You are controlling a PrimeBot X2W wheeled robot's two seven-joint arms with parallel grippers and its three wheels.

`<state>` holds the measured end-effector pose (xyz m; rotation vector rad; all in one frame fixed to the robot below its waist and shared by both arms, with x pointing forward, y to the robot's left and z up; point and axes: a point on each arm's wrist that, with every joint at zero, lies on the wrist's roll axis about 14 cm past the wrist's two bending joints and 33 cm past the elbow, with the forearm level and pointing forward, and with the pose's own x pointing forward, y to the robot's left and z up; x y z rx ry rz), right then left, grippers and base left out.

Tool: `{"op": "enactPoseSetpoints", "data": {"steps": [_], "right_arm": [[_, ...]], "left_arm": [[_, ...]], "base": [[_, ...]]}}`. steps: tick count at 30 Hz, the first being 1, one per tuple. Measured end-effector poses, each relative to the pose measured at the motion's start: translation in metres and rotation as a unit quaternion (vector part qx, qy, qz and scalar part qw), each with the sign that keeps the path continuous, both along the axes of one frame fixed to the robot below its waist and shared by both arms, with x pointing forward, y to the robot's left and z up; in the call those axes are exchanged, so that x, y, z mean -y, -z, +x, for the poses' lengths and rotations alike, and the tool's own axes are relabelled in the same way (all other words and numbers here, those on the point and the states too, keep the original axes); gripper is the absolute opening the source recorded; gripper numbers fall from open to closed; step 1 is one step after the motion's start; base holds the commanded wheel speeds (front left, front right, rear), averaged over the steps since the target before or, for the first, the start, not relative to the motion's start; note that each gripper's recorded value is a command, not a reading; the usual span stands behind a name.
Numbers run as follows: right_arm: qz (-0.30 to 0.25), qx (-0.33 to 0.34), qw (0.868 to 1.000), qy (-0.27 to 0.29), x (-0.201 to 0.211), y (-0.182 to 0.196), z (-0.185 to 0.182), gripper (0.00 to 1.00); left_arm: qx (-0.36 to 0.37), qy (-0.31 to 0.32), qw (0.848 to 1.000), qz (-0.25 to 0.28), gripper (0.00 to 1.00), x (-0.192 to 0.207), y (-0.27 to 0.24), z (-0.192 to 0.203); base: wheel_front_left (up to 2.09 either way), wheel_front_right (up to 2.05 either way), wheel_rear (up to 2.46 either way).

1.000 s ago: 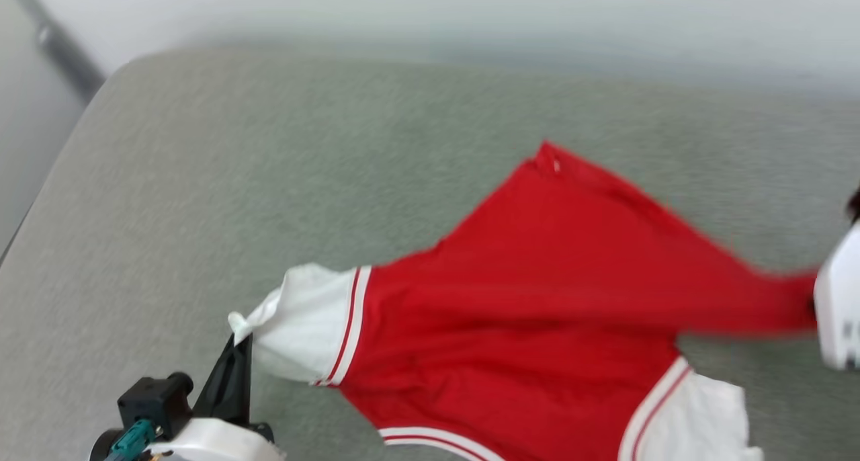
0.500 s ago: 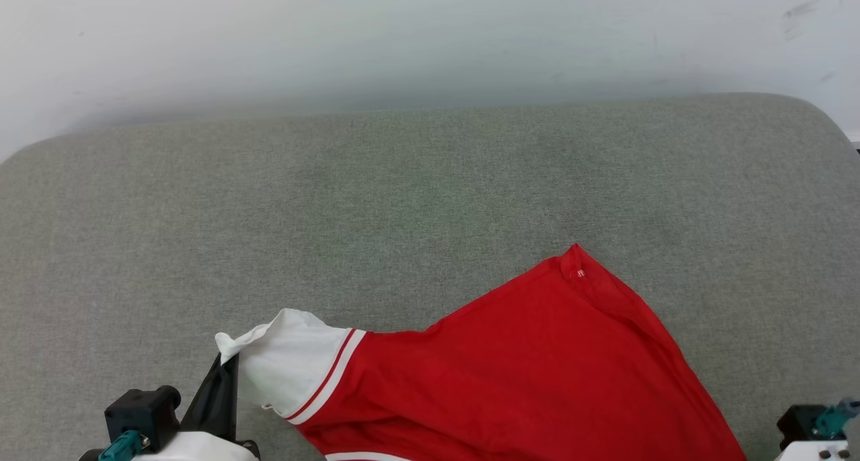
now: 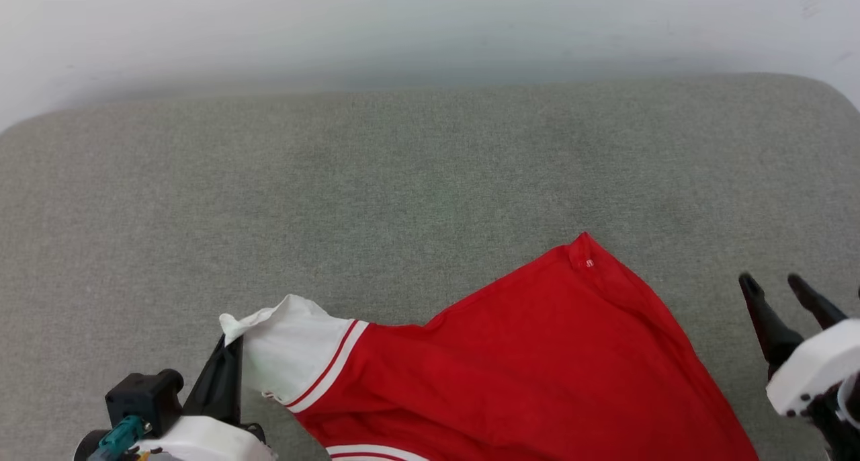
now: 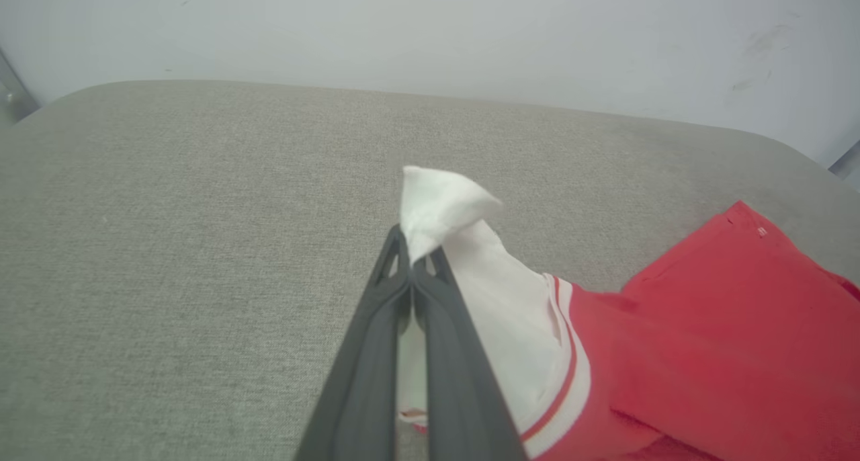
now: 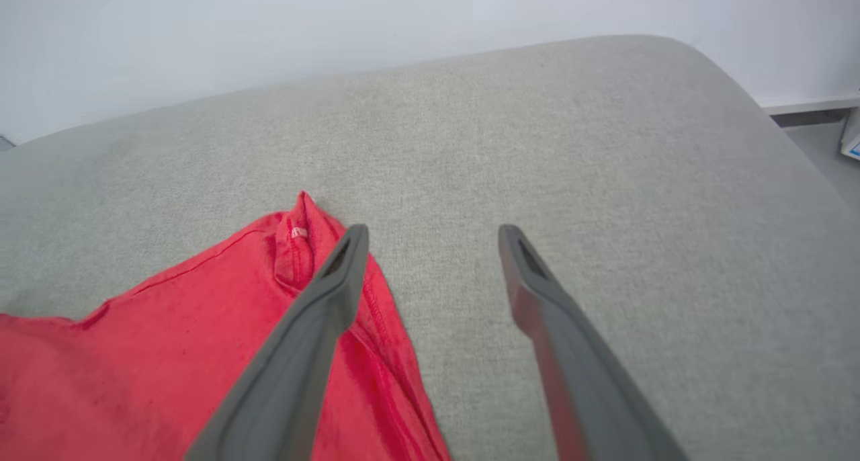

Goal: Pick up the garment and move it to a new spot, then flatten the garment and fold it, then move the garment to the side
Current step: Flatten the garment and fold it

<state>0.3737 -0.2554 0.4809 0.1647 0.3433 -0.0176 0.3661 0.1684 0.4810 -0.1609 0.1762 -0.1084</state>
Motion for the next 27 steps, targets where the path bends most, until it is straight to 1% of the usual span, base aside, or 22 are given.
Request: {"op": "enactPoseSetpoints", "data": {"steps": [2, 5, 8, 10, 14, 18, 20, 24, 25, 26, 27], "right_arm": [[0.004, -0.001, 1.0, -0.015, -0.008, -0.002, 0.017, 1.0], [-0.004, -0.042, 0.998, -0.053, -0.024, 0.003, 0.04, 1.0], [-0.017, -0.104, 0.99, -0.095, -0.04, 0.012, 0.062, 1.0], [-0.025, -0.152, 0.981, -0.119, -0.05, 0.021, 0.072, 1.0], [-0.037, -0.249, 0.954, -0.165, -0.074, 0.049, 0.08, 1.0], [-0.043, -0.309, 0.928, -0.201, -0.099, 0.077, 0.084, 1.0], [-0.037, -0.331, 0.918, -0.214, -0.109, 0.091, 0.084, 1.0], [-0.031, -0.363, 0.904, -0.225, -0.12, 0.114, 0.088, 1.0], [-0.025, -0.373, 0.9, -0.226, -0.121, 0.118, 0.089, 0.75], [-0.023, -0.381, 0.896, -0.228, -0.122, 0.121, 0.089, 0.27], [-0.025, -0.387, 0.893, -0.23, -0.123, 0.123, 0.089, 0.0]], "left_arm": [[0.004, 0.002, 1.0, -0.001, 0.0, 0.001, -0.002, 0.005], [0.008, 0.008, 1.0, -0.003, 0.0, 0.006, -0.003, 0.012], [0.014, 0.01, 1.0, -0.003, 0.0, 0.007, -0.004, 0.021], [0.016, 0.013, 1.0, -0.004, 0.0, 0.009, -0.003, 0.026], [0.017, 0.011, 1.0, -0.009, 0.0, 0.008, 0.0, 0.034], [0.016, 0.009, 1.0, -0.006, 0.0, 0.005, 0.006, 0.041], [0.013, 0.009, 1.0, -0.006, 0.0, 0.004, 0.01, 0.043], [0.001, 0.002, 1.0, -0.005, 0.0, -0.001, 0.021, 0.047], [0.0, 0.002, 1.0, -0.006, 0.0, -0.001, 0.022, 0.047], [-0.001, 0.0, 1.0, -0.006, 0.0, -0.003, 0.024, 0.047], [-0.003, -0.004, 1.0, -0.005, 0.0, -0.005, 0.025, 0.047]], "base": [[0.0, 0.0, 0.0], [0.0, 0.0, 0.0], [0.0, 0.0, 0.0], [0.0, 0.0, 0.0], [0.0, 0.0, 0.0], [0.0, 0.0, 0.0], [0.0, 0.0, 0.0], [0.0, 0.0, 0.0], [0.0, 0.0, 0.0], [0.0, 0.0, 0.0], [0.0, 0.0, 0.0]]}}
